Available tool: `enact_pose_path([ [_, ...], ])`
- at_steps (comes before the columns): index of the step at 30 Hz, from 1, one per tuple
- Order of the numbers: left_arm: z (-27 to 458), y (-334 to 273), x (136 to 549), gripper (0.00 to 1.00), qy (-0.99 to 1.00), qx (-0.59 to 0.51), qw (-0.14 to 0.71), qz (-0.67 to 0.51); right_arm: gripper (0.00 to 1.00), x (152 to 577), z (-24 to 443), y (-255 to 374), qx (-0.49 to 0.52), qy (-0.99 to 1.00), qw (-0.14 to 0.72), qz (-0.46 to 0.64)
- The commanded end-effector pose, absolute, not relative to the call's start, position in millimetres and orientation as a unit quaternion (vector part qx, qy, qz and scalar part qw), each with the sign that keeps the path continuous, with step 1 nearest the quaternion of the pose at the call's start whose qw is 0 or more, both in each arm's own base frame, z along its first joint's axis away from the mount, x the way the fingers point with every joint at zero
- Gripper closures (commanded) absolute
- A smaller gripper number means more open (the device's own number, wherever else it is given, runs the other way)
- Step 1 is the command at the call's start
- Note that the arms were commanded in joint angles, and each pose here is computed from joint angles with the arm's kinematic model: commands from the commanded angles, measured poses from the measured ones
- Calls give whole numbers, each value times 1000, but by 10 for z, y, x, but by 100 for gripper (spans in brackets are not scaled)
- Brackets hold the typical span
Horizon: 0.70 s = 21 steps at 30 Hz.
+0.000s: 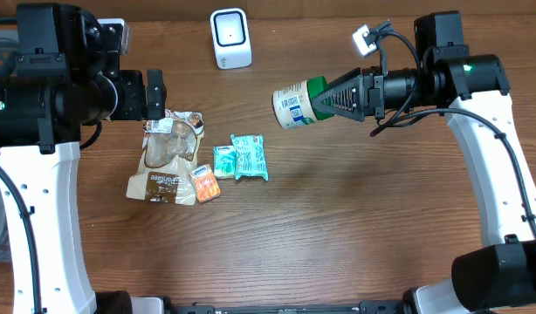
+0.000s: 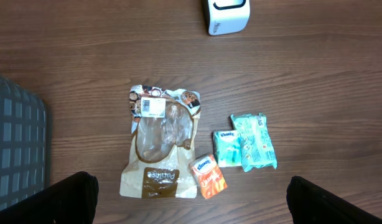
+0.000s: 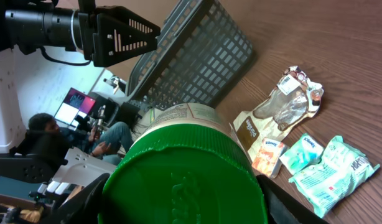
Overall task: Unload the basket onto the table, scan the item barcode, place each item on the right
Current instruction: 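Carry the jar with the right gripper to the white scanner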
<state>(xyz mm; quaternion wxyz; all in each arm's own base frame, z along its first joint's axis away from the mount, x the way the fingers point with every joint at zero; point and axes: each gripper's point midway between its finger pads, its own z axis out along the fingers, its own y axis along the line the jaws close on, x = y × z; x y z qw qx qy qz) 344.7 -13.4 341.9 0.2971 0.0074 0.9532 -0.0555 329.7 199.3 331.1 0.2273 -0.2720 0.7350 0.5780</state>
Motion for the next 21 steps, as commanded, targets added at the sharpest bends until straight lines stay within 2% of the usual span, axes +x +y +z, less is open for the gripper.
enact_pose_path([
  [1,3470,-112,3441,0,951,4,304,-53,55,3275,3490,1962,-285,731,253,566],
  [13,3470,-112,3441,0,951,4,304,-53,55,3551,2968,2059,-260,841,251,403],
  [21,3470,-112,3441,1,951,4,304,-53,57,4057,2781,2190,-256,876,343,222],
])
